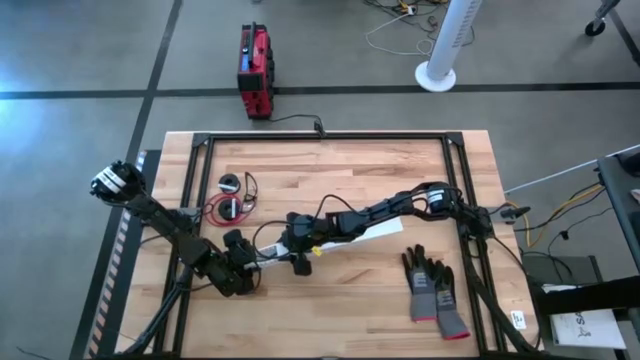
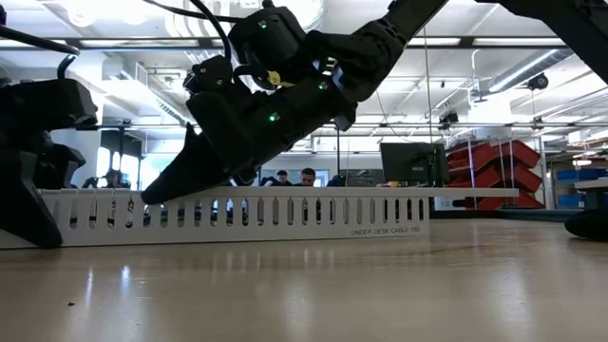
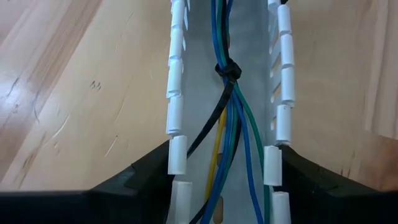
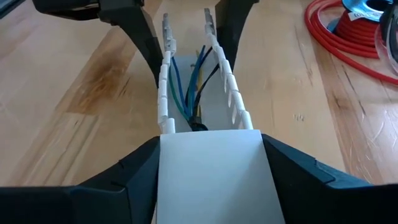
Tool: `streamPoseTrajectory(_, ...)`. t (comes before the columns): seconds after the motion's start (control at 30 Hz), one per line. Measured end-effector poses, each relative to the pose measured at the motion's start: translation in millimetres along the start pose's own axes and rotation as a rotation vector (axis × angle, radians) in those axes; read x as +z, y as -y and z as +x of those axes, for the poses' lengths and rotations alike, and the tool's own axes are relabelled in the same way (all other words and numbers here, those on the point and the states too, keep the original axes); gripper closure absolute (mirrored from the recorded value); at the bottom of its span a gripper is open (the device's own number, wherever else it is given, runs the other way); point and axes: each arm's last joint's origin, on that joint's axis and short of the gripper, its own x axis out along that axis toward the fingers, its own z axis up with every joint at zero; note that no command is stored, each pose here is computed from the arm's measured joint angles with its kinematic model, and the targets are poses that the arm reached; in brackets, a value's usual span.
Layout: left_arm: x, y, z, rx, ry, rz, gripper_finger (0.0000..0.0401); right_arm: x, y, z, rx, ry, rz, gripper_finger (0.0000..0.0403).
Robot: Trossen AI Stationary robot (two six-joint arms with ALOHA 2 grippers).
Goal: Ziptie cables
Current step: Close the white cable duct lid
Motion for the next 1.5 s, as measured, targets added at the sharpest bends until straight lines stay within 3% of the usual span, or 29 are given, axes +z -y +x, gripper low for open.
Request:
streamPoseTrajectory(0.2, 0.2, -0.1, 0.0, 0.003, 0.007, 0.015, 0.0193, 2.0, -0.8, 0.2, 0.026, 0.025, -0.002, 0.0174)
streamPoseTrajectory(0.43, 0.2, -0.1, 0.1, 0.002, 0.006, 0.026, 0.0193, 3.9, -3.4, -2.3, -0.037, -0.027, -0.028, 0.0179)
streamPoseTrajectory(0.8, -2.0, -2.2, 1.1, 0.007, 0.004, 0.012, 0.0193, 1.7, -2.1, -5.9, 0.024, -0.08, -0.095, 0.0132)
streamPoseTrajectory(1.3, -3.4, -3.2, 1.6, 0.008, 0.001, 0.012, 0.0193, 17.0, -7.4, -16.4, 0.049, -0.035, -0.156, 0.0175)
streamPoseTrajectory(1.5, -3.1, -2.7, 1.5, 0.003, 0.005, 0.009, 0.0193, 15.1, -8.6, -16.2, 0.058, -0.041, -0.158, 0.0165)
